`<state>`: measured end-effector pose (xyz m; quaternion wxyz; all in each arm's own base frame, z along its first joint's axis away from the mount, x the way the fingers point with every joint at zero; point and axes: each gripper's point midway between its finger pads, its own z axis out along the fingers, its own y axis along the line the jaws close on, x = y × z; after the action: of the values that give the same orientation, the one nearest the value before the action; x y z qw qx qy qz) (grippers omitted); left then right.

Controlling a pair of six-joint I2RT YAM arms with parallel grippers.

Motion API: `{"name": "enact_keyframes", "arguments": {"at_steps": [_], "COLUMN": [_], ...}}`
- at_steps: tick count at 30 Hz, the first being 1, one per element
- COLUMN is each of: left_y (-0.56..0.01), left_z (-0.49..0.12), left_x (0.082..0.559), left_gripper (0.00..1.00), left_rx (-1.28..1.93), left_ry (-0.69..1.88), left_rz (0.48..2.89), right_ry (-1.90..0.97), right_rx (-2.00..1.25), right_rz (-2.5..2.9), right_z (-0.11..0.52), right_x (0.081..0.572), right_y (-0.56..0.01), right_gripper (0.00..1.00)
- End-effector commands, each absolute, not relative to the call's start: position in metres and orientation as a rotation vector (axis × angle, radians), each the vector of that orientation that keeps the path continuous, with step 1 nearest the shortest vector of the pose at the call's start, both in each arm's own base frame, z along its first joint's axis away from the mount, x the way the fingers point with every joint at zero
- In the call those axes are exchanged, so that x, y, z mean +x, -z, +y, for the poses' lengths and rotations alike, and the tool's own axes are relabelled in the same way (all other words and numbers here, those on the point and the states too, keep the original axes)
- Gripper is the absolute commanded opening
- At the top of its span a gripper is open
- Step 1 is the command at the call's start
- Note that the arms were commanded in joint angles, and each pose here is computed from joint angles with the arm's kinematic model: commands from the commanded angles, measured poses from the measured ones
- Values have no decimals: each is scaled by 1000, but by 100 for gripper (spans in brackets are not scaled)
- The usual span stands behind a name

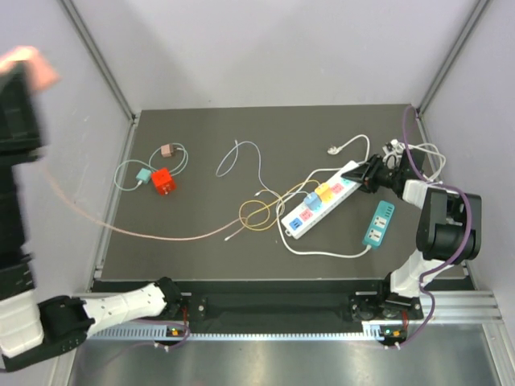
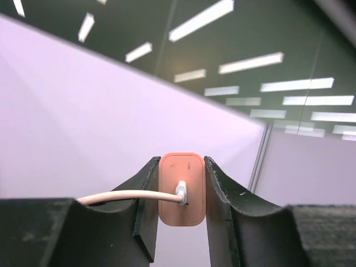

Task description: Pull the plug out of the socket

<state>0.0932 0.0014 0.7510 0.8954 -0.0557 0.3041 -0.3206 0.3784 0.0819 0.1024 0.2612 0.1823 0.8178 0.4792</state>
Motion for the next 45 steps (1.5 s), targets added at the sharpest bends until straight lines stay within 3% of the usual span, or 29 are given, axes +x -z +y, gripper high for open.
{"name": "enact_keyframes", "arguments": {"at_steps": [1, 6, 9, 12, 13, 14, 16, 21, 22, 35, 41, 45], "left_y": [-687, -663, -657, -645, -642, -641, -632, -623, -623, -616, -617, -621], "left_z": [-96, -127, -142, -155, -156, -156, -160, -169, -170, -192, -200, -208], "left_x": [171, 196, 205, 213, 213, 213, 216, 218, 217, 218, 214, 213], "left_gripper": [0, 0, 0, 0, 0, 0, 0, 0, 0, 0, 0, 0], "left_rx": [55, 62, 84, 108, 105, 103, 109, 138, 143, 187, 202, 198], "left_ry": [580, 567, 566, 570, 577, 582, 579, 587, 593, 664, 725, 772], "left_rz": [950, 970, 983, 1008, 1011, 1004, 1019, 1034, 1031, 1029, 1024, 1012], "right_ry": [-1162, -1174, -1177, -1150, -1129, -1089, -1009, -866, -833, -784, -834, -915], "right_rx": [346, 375, 318, 241, 237, 193, 140, 22, -33, -669, -1267, -1615], "right_rz": [2172, 2250, 2288, 2301, 2313, 2316, 2326, 2328, 2310, 2231, 1647, 1213], "right_z": [72, 75, 84, 88, 87, 84, 77, 64, 60, 66, 104, 165], "right_x": [398, 405, 406, 405, 405, 405, 402, 394, 396, 324, 262, 213], "right_y": [-111, -80, -71, -75, -77, -78, -85, -106, -112, -151, -197, -216], "right_gripper": [0, 0, 7, 35, 54, 62, 75, 90, 98, 100, 100, 100]}}
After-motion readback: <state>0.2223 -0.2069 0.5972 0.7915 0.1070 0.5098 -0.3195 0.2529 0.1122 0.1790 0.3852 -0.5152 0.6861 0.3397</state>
